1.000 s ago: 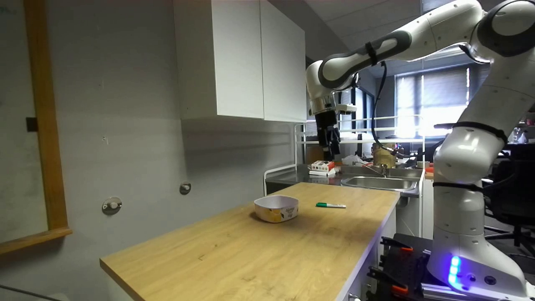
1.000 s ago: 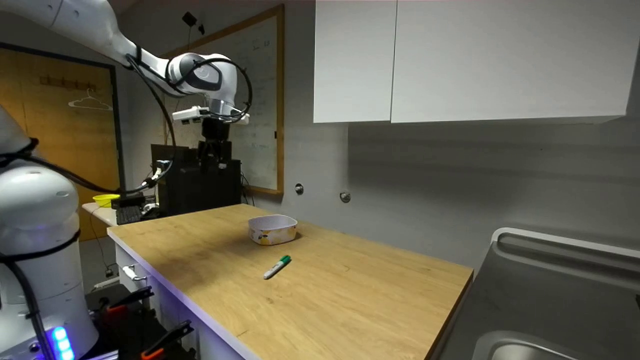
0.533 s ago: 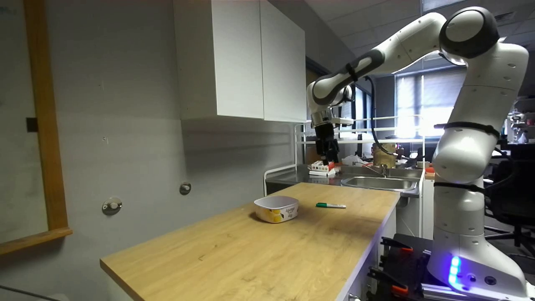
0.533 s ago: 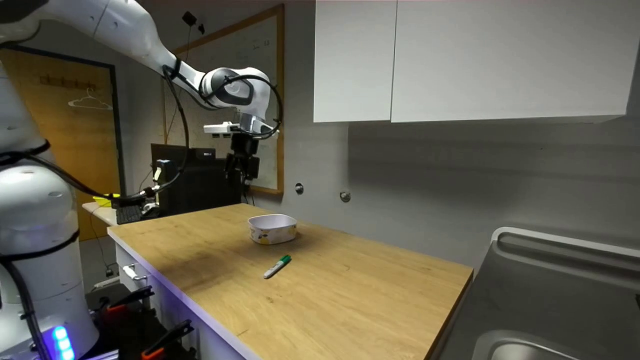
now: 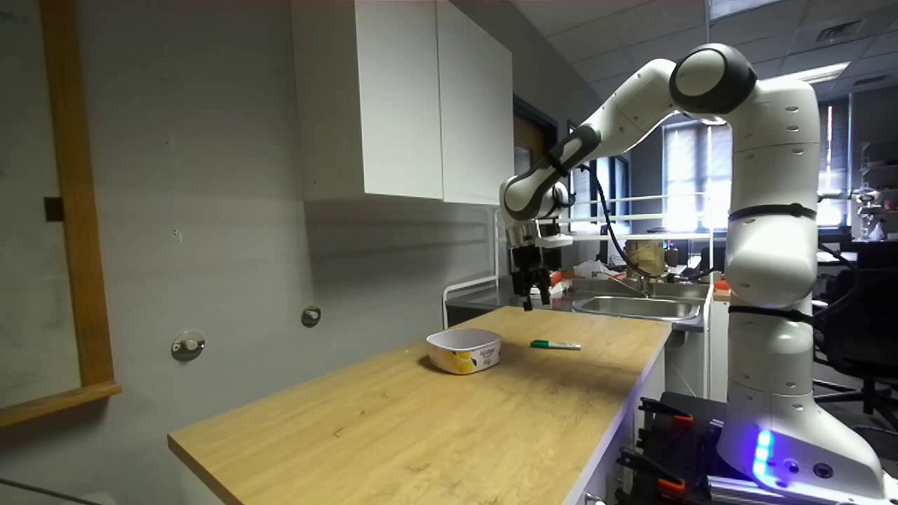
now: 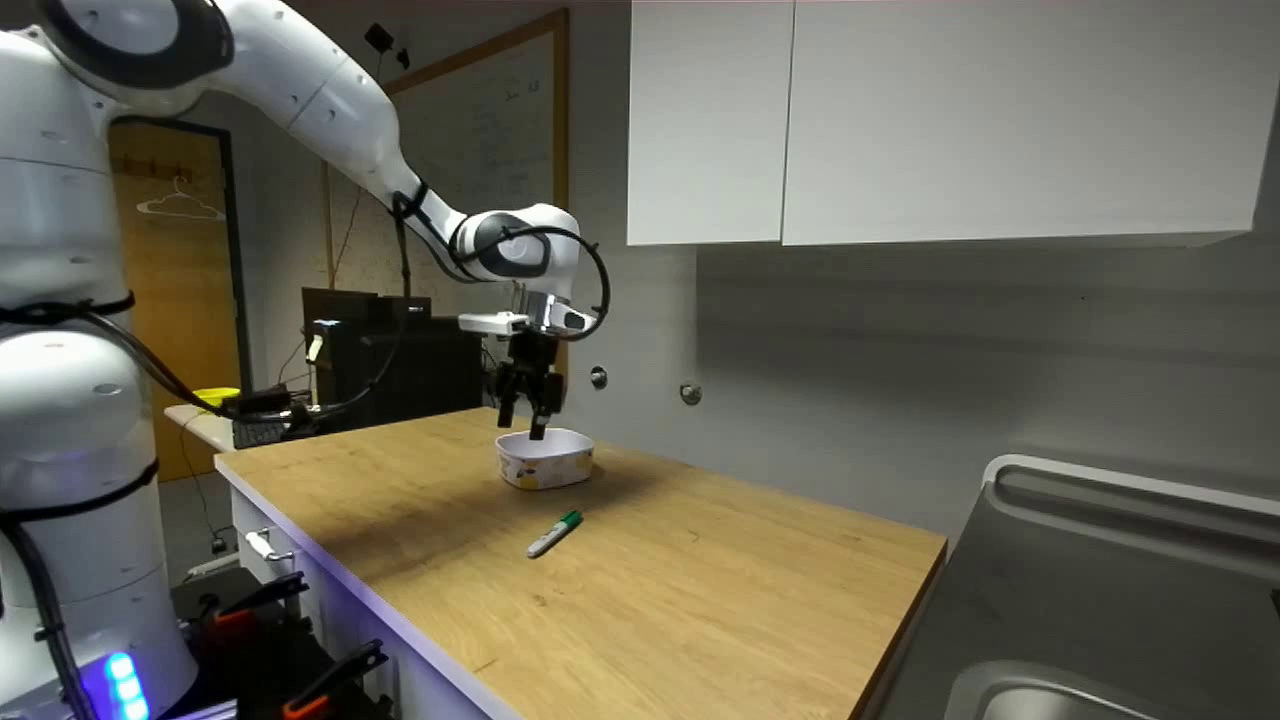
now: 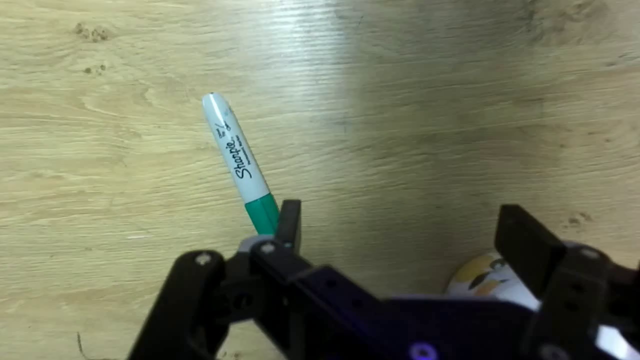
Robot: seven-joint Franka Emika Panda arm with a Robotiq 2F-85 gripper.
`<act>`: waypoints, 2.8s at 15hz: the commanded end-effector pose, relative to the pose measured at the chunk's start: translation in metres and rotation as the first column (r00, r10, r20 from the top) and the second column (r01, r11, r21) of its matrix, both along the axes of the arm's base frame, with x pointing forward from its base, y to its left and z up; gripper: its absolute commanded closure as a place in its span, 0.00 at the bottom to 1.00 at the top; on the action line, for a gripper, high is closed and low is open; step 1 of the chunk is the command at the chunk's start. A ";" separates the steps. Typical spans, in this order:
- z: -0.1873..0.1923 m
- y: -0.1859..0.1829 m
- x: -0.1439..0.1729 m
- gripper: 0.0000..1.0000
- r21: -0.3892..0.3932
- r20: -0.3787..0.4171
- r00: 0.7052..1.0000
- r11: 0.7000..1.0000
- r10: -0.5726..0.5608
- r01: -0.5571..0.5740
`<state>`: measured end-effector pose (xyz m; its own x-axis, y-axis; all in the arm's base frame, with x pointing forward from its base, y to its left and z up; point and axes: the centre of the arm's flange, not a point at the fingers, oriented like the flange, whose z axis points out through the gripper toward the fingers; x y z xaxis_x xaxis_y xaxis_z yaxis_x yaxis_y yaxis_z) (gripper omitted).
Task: Put the marker into the container.
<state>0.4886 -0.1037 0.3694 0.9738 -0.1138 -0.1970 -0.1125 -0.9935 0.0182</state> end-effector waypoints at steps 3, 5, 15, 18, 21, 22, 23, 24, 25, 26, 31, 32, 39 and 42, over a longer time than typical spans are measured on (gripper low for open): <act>-0.067 -0.049 0.020 0.00 0.005 -0.040 0.999 1.000 -0.017 0.017; -0.086 -0.073 0.011 0.00 0.001 -0.055 0.998 0.999 -0.033 0.033; -0.107 -0.113 -0.009 0.00 0.038 -0.090 0.994 0.997 -0.062 0.065; -0.107 -0.098 0.000 0.00 0.040 -0.095 0.995 0.998 -0.037 0.041; -0.112 -0.086 0.007 0.00 0.035 -0.101 0.995 0.999 -0.007 0.011; -0.113 -0.083 0.009 0.00 0.035 -0.103 0.995 0.999 -0.002 0.005; -0.114 -0.082 0.011 0.00 0.035 -0.104 0.995 0.999 0.005 -0.001; -0.115 -0.081 0.014 0.00 0.035 -0.105 0.994 0.999 0.009 -0.006; -0.117 -0.080 0.016 0.00 0.034 -0.107 0.994 0.999 0.012 -0.009; -0.117 -0.081 0.018 0.00 0.033 -0.108 0.994 0.999 0.013 -0.009; -0.126 -0.084 0.021 0.30 0.034 -0.112 0.994 0.999 0.018 -0.014; -0.127 -0.085 0.022 0.31 0.033 -0.112 0.993 0.999 0.018 -0.014; -0.129 -0.089 0.021 0.85 0.022 -0.111 0.994 1.000 0.014 -0.011; -0.120 -0.084 0.021 0.90 0.021 -0.109 0.994 1.000 0.007 -0.005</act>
